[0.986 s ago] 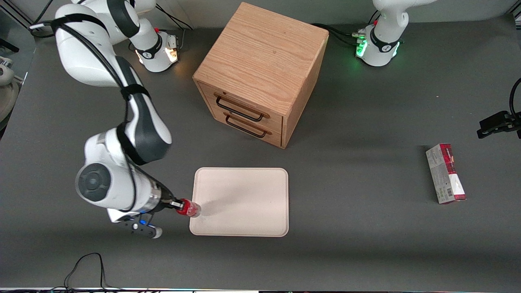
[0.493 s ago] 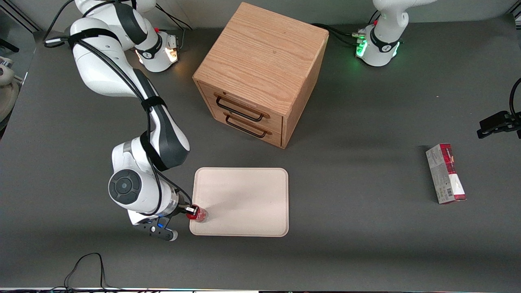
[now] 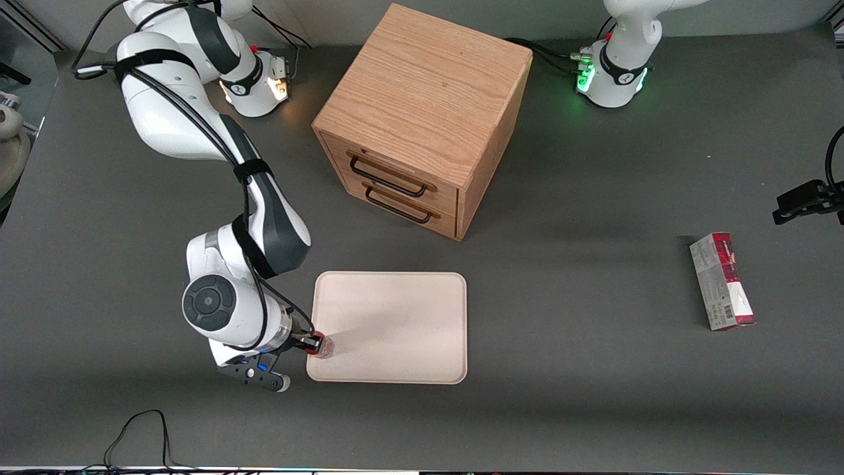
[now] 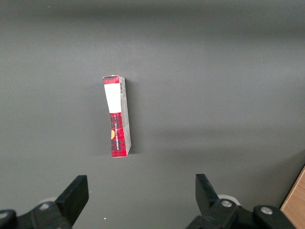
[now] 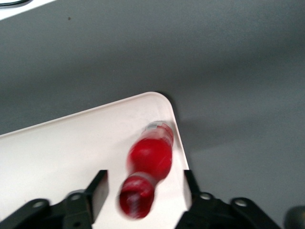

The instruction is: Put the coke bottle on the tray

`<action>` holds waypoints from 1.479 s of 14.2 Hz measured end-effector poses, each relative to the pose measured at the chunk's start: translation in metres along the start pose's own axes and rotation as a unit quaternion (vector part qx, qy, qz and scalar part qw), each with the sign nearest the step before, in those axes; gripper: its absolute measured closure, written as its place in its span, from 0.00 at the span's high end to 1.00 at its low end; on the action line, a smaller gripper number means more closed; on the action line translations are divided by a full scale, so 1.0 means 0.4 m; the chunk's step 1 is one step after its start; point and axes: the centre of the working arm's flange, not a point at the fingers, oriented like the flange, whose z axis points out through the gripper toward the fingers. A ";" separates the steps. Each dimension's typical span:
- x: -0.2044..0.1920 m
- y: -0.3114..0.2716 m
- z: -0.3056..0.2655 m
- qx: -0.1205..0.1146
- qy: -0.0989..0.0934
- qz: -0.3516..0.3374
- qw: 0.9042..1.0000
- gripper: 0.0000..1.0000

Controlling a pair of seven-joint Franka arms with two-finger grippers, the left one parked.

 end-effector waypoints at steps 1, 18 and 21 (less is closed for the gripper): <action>-0.001 -0.003 -0.003 0.000 0.001 -0.001 1.000 0.87; -0.128 0.741 -0.439 -0.041 -0.075 -0.159 0.984 1.00; -0.234 0.844 -0.521 -0.033 -0.055 -0.165 0.984 1.00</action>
